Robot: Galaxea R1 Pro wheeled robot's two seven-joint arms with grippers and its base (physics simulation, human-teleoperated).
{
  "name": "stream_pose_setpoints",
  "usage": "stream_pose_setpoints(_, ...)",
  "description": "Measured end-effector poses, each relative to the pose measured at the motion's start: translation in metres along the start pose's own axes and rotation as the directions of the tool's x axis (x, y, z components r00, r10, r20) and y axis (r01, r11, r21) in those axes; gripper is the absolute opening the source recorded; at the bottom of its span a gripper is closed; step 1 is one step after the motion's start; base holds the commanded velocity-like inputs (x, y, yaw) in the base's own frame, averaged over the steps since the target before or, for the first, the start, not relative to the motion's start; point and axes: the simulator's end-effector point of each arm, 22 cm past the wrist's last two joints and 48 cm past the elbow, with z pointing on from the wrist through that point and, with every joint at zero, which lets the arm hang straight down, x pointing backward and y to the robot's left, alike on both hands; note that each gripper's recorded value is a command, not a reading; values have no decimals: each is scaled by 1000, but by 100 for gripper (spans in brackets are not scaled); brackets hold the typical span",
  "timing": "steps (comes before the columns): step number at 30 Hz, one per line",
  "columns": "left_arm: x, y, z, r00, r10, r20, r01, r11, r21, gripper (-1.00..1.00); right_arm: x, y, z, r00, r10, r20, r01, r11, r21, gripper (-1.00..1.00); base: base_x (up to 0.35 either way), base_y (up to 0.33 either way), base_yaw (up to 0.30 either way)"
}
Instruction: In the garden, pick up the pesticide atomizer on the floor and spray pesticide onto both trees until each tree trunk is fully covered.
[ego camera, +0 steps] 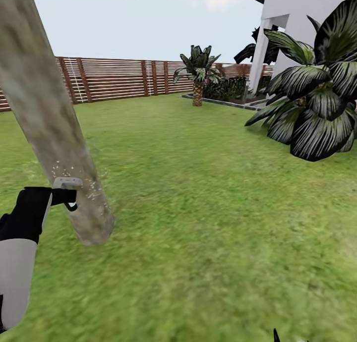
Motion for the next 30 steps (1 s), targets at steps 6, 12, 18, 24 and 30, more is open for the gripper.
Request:
stream_pose_setpoints(6, 0, 0, 0, 1000, 0, 0, 0, 1000, 0, -100, 0, 0, 0, 1000, 0, 0, 0, 1000, 0, 100, 163, -260, 248)
stream_pose_setpoints(12, -1, 0, -1, 1000, 0, 2, 0, 1000, 0, -100, 0, 0, 0, 1000, 1, 0, -1, 1000, 0, 100, 162, -260, 272)
stream_pose_setpoints(18, 41, 4, 6, 998, 14, -58, -15, 1000, -18, -100, -1, 1, 0, 1000, 1, 2, -1, 1000, -1, 100, 154, -260, 272)
stream_pose_setpoints(24, 109, 12, 14, 986, 24, -164, -34, 998, -58, -100, -2, 1, 0, 1000, 2, 4, -2, 1000, -1, 100, 125, -260, 186)
stream_pose_setpoints(30, 124, 5, 19, 981, 15, -194, -24, 999, -43, -100, -2, 1, 0, 1000, 3, 5, -3, 1000, -1, 100, 187, -225, 6)
